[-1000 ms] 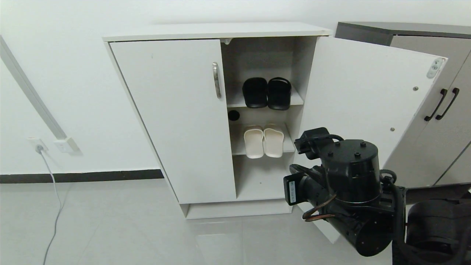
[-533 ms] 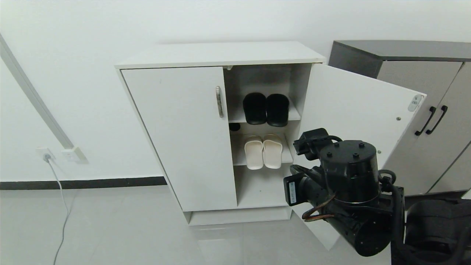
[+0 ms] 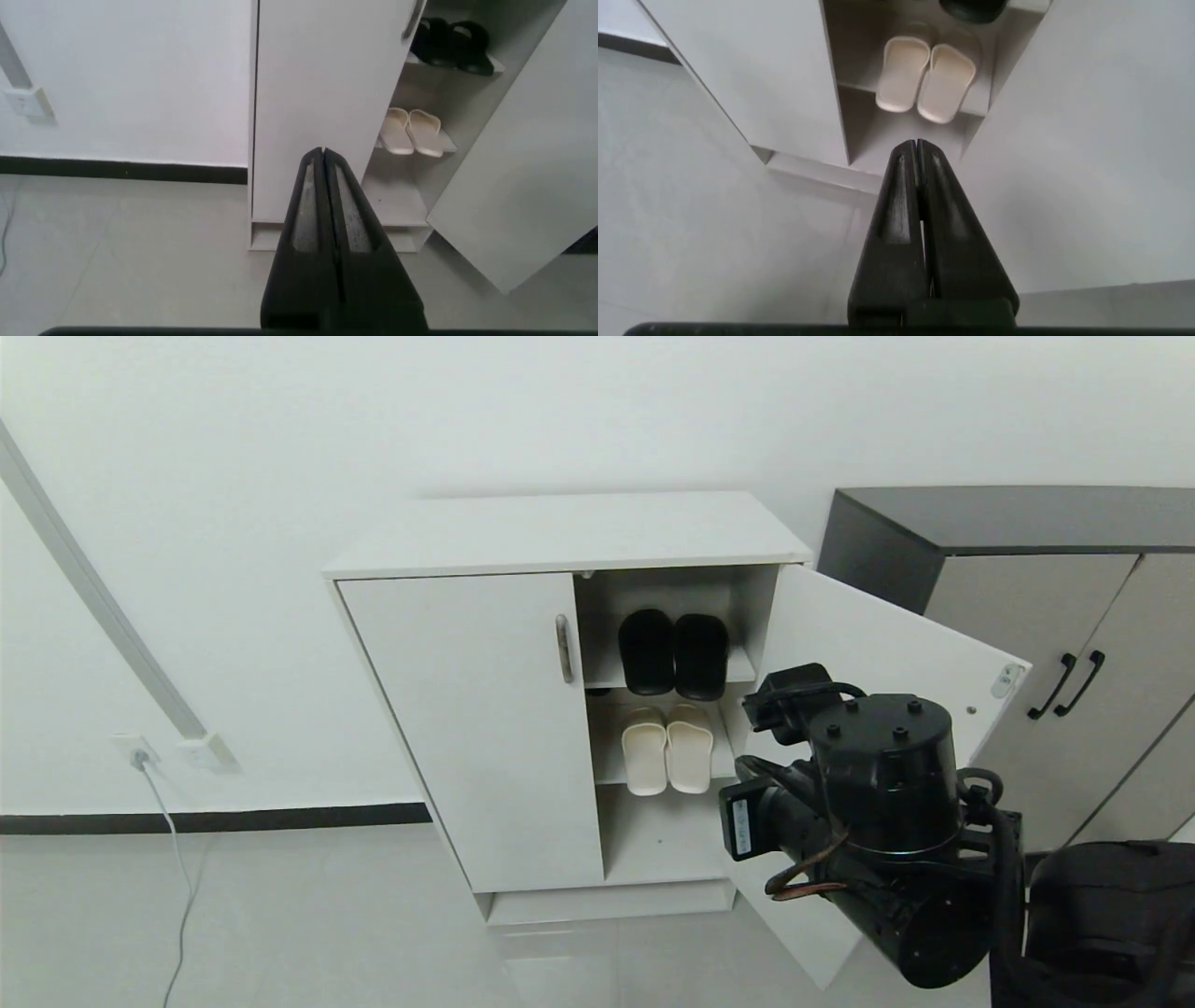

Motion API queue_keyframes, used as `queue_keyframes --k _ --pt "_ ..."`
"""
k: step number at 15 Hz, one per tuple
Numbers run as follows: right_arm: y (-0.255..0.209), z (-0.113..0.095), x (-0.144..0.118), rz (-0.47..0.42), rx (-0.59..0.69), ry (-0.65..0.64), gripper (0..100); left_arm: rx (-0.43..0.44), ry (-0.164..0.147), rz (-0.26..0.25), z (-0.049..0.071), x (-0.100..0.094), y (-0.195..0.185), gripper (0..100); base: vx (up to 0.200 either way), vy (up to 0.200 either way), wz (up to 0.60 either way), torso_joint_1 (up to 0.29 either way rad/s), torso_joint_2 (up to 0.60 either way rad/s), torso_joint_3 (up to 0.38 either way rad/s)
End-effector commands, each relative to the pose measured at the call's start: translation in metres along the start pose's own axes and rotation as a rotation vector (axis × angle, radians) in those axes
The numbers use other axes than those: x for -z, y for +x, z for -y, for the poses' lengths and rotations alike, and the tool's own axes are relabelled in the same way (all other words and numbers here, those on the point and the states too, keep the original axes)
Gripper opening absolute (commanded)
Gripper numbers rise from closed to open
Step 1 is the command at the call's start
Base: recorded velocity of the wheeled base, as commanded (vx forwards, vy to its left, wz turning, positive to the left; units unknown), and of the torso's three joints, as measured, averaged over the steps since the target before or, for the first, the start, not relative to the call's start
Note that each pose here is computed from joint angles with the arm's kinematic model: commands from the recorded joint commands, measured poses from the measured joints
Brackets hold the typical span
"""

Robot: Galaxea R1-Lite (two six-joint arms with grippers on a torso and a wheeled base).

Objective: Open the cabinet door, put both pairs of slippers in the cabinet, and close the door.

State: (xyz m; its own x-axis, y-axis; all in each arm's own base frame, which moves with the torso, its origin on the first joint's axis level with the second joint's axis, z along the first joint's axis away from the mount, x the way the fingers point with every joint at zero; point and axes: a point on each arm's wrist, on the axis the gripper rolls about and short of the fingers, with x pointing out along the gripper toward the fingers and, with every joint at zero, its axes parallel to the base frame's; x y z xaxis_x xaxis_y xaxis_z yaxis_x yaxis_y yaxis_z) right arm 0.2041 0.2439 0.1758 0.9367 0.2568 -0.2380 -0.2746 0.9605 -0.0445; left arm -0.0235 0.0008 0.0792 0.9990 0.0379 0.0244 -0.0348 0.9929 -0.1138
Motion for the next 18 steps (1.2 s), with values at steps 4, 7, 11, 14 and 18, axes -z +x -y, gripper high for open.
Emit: queue_keyframes --k 4,7,11,14,18 --pt "0.0006 -0.0006 0.0008 -0.002 0.0 -0.001 0 -0.001 -0.002 -0.001 0.0 0.0 0.0001 0 0.0 0.0 0.0 0.178 -0.5 -0.321" --pt "0.0009 -0.0006 0.0016 -0.005 0.0 -0.002 0 -0.001 -0.002 -0.003 0.0 0.0001 0.0001 0 0.0 0.0 0.0 0.202 -0.51 -0.318" --pt "0.0011 -0.0006 0.0031 -0.009 0.001 -0.006 0 -0.001 -0.008 -0.003 0.0 0.0001 0.0001 0 0.0 0.0 0.0 0.226 -0.54 -0.318" --pt "0.001 -0.0005 0.0038 -0.011 0.001 -0.013 0 -0.002 -0.011 -0.001 0.0 0.0 0.0001 0 0.0 0.0 0.0 0.246 -0.57 -0.326" --pt "0.0012 0.0006 0.0037 -0.011 0.004 -0.012 0 -0.002 -0.011 -0.003 0.0 0.0001 0.0001 0 0.0 0.0 0.0 0.259 -0.57 -0.316"
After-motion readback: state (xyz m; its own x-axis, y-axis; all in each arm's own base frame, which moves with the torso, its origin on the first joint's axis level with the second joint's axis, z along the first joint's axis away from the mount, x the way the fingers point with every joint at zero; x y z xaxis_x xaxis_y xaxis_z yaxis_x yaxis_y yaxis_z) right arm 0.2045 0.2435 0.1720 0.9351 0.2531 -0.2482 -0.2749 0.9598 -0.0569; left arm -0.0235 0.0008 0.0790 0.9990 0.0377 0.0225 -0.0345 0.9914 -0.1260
